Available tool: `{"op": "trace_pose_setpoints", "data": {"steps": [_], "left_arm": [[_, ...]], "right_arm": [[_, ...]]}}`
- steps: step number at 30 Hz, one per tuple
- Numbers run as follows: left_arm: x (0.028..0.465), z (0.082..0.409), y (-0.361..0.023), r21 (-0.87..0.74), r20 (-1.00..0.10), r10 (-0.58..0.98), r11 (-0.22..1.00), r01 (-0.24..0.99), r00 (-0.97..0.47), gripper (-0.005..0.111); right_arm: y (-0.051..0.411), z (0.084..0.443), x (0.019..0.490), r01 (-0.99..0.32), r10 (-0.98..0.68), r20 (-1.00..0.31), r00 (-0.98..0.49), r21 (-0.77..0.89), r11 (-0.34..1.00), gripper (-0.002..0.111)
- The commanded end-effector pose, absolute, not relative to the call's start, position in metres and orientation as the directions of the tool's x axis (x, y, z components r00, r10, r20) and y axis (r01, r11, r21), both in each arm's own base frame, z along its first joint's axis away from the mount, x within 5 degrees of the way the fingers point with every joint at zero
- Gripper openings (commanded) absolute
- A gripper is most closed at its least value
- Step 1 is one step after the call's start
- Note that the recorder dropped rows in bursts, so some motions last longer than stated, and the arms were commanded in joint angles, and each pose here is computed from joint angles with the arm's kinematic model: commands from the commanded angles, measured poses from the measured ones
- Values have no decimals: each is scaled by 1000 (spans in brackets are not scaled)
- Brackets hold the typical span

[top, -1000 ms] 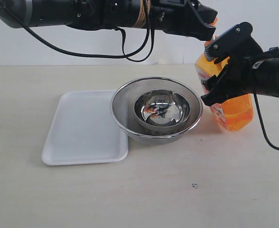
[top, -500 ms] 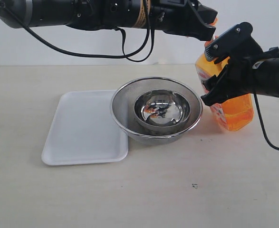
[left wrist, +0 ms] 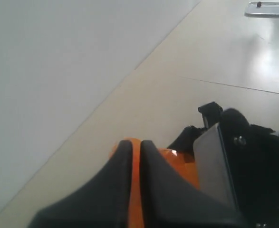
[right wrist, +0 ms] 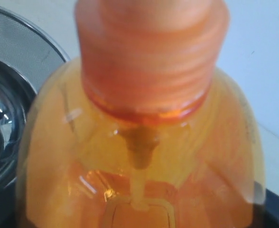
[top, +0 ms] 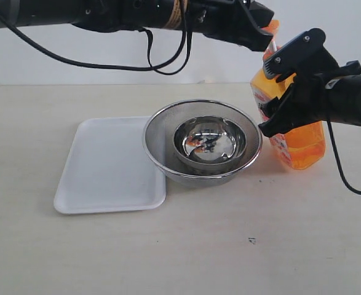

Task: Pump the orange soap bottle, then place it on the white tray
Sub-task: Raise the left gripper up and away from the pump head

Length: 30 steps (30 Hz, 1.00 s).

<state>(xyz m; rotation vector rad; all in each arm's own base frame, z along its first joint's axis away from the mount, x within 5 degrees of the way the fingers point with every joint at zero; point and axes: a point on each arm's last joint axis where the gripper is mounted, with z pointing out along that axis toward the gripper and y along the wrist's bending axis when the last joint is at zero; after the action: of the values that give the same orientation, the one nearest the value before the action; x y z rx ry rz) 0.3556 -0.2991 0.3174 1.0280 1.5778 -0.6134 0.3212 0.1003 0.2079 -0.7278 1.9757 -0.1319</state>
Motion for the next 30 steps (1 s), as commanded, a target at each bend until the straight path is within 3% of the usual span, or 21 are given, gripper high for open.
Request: {"op": "trace_pose_setpoints", "data": {"steps": [1,16,22,30], "left_arm": [[343,356,-287,177,-966,253,538,824,42,5],[302,416,-255,221,-973,180,567,793,142,5],[277,420,-229,236,-970,195,622,747,144,5],[246,404,-173,249,-967,241,797,550,88,5]], "right_arm": [[101,213,321,-426,-536,-783,-316,-387,818,0],[101,215,322,-430,-549,-778,-305,-402,808,0],[101,216,322,-420,-544,-785,-297,-404,813,0],[105,240,328,-416,-531,-807,-258,-403,815,0]]}}
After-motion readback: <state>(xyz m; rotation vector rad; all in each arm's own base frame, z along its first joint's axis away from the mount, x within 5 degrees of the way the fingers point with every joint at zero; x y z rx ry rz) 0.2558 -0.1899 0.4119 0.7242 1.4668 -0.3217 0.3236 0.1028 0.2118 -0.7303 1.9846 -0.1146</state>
